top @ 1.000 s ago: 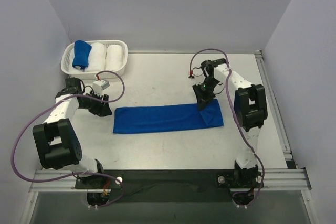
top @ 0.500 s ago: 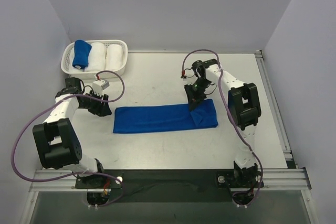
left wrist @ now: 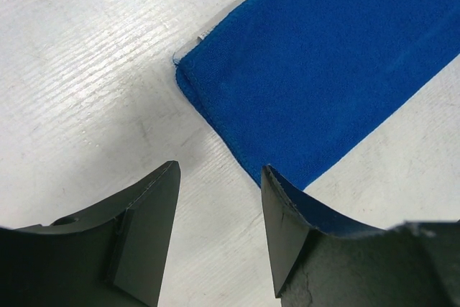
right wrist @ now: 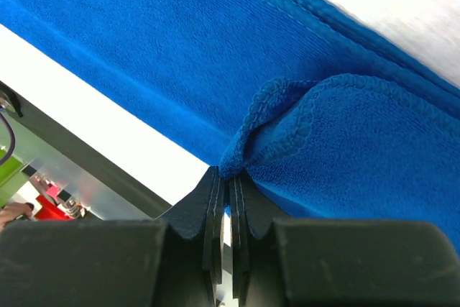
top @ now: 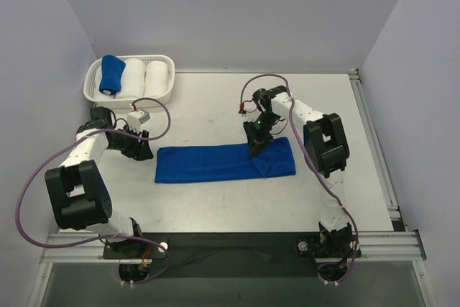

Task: Roll the towels
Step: Fold the towel, then roll the towel

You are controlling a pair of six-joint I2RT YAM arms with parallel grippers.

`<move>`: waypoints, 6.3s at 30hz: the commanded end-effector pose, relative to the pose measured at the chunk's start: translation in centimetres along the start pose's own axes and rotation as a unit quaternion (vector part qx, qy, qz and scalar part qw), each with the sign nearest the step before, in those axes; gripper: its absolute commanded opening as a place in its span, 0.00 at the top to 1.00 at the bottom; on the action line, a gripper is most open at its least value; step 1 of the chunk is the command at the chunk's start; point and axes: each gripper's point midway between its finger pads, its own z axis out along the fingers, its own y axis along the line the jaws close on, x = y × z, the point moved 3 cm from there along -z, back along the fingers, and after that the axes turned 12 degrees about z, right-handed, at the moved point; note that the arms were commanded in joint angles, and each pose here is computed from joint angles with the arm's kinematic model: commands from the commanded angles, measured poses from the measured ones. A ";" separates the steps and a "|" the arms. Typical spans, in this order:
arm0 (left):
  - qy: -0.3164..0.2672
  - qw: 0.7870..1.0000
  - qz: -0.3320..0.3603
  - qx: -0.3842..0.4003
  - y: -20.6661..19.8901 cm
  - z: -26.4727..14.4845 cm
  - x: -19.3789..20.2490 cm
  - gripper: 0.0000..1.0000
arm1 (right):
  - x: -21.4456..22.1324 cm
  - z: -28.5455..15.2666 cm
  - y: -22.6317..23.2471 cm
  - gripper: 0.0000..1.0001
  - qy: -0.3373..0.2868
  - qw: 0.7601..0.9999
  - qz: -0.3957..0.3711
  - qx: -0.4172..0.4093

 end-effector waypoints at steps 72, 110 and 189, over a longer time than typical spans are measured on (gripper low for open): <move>0.055 0.998 0.001 0.042 -3.7 22.6 -15.9 0.62 | 12.9 1.3 2.0 0.71 0.104 0.981 -0.048 -0.156; 0.024 0.827 0.555 0.086 -26.4 11.6 -5.3 0.48 | 3.5 3.3 1.0 0.87 -0.014 0.994 0.006 -0.111; 0.006 0.827 0.558 0.074 -23.7 11.3 -7.7 0.38 | 2.6 3.2 3.9 0.67 -0.025 0.992 -0.026 -0.118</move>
